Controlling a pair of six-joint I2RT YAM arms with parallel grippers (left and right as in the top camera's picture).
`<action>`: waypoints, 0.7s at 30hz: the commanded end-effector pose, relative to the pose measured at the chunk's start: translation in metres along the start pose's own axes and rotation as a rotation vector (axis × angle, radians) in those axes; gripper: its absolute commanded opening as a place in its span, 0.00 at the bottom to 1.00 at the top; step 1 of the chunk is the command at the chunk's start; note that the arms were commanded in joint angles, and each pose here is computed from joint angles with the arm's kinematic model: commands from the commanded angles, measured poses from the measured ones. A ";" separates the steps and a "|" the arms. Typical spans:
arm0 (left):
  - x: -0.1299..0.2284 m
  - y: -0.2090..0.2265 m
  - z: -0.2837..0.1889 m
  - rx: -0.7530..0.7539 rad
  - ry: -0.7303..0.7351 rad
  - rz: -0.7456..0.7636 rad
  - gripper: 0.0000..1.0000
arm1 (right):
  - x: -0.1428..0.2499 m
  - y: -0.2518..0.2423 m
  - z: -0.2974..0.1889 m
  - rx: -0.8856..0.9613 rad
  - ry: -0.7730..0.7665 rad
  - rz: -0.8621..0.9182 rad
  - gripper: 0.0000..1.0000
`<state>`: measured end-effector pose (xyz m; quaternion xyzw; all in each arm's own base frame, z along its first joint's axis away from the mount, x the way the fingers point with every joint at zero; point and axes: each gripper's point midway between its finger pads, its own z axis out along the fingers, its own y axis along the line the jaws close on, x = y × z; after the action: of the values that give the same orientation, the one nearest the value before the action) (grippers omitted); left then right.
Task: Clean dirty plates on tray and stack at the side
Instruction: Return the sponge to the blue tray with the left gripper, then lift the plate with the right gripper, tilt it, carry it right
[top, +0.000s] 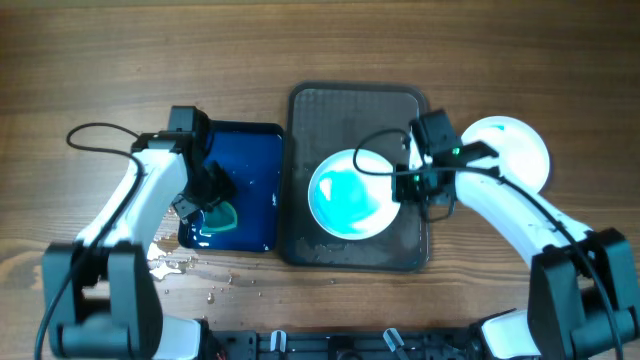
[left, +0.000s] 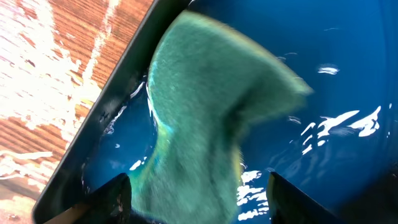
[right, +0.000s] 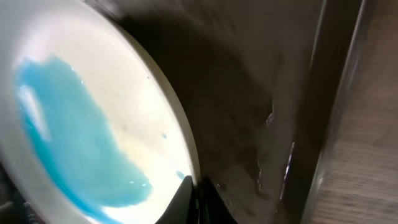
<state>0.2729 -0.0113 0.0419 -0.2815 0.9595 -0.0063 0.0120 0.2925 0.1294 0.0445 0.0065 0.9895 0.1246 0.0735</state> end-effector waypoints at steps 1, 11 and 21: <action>-0.016 -0.023 -0.062 0.164 -0.134 0.016 0.78 | -0.043 0.026 -0.057 0.028 -0.134 -0.193 0.04; -0.001 -0.027 -0.186 0.451 -0.443 0.051 1.00 | -0.086 0.161 -0.099 0.046 -0.525 -0.480 0.04; 0.008 -0.020 -0.209 0.499 -0.516 0.057 1.00 | -0.085 0.213 -0.092 0.300 -0.803 -0.540 0.04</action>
<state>0.2703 -0.0308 0.2467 -0.2396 0.9021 -0.1643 0.3189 0.3559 0.3216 0.1612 -0.2272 0.8837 0.0130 0.4091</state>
